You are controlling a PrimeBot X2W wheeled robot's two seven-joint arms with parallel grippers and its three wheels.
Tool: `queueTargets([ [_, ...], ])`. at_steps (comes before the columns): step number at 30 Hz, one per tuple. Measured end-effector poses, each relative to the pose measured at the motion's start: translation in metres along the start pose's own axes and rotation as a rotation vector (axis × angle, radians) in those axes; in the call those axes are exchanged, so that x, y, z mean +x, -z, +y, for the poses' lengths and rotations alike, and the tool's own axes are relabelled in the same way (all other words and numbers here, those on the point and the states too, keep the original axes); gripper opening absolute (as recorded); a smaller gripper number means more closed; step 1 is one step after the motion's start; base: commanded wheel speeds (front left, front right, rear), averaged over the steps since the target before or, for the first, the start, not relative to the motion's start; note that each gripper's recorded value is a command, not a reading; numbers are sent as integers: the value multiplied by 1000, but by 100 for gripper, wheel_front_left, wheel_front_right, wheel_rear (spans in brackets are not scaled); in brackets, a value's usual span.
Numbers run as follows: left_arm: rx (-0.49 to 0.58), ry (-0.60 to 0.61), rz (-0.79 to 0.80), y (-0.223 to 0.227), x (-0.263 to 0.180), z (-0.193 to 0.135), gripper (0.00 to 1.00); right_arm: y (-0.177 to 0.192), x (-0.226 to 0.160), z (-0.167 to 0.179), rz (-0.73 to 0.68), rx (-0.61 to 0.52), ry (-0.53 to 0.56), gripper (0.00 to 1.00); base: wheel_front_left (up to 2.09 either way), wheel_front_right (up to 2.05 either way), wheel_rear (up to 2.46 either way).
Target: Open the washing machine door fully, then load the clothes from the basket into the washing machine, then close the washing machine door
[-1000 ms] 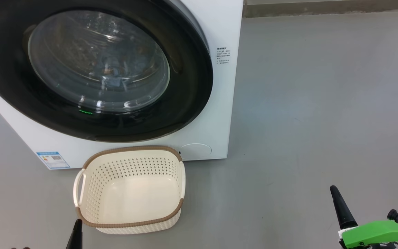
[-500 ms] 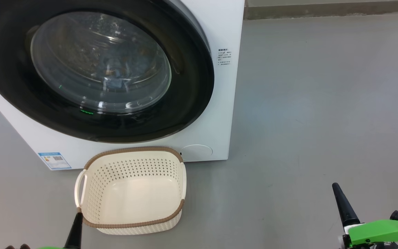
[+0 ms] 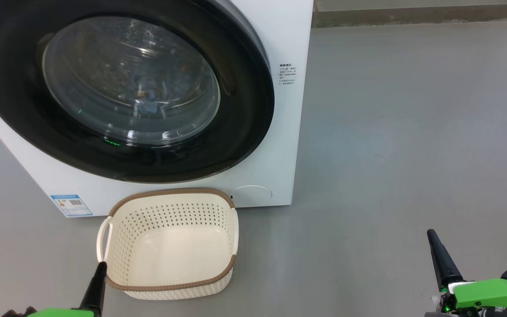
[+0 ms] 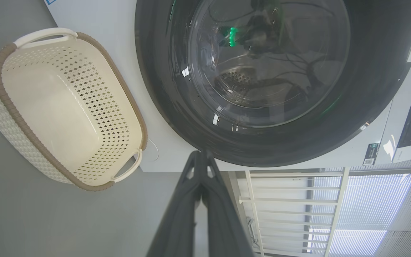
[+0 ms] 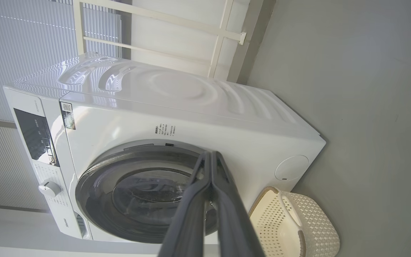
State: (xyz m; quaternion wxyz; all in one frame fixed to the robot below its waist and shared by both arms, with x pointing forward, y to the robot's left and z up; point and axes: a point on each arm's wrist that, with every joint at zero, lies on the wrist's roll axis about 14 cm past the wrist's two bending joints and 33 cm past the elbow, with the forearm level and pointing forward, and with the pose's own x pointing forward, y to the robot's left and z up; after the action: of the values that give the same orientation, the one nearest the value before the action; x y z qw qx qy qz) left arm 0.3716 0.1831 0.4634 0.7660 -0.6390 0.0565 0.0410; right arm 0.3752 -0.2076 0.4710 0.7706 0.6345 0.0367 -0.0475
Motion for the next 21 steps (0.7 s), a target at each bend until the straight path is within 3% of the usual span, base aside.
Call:
queueTargets([
  [21, -197, 60, 14, -3, 3, -17, 0, -2, 1, 13, -1, 188, -48, 0, 0, 0, 0],
])
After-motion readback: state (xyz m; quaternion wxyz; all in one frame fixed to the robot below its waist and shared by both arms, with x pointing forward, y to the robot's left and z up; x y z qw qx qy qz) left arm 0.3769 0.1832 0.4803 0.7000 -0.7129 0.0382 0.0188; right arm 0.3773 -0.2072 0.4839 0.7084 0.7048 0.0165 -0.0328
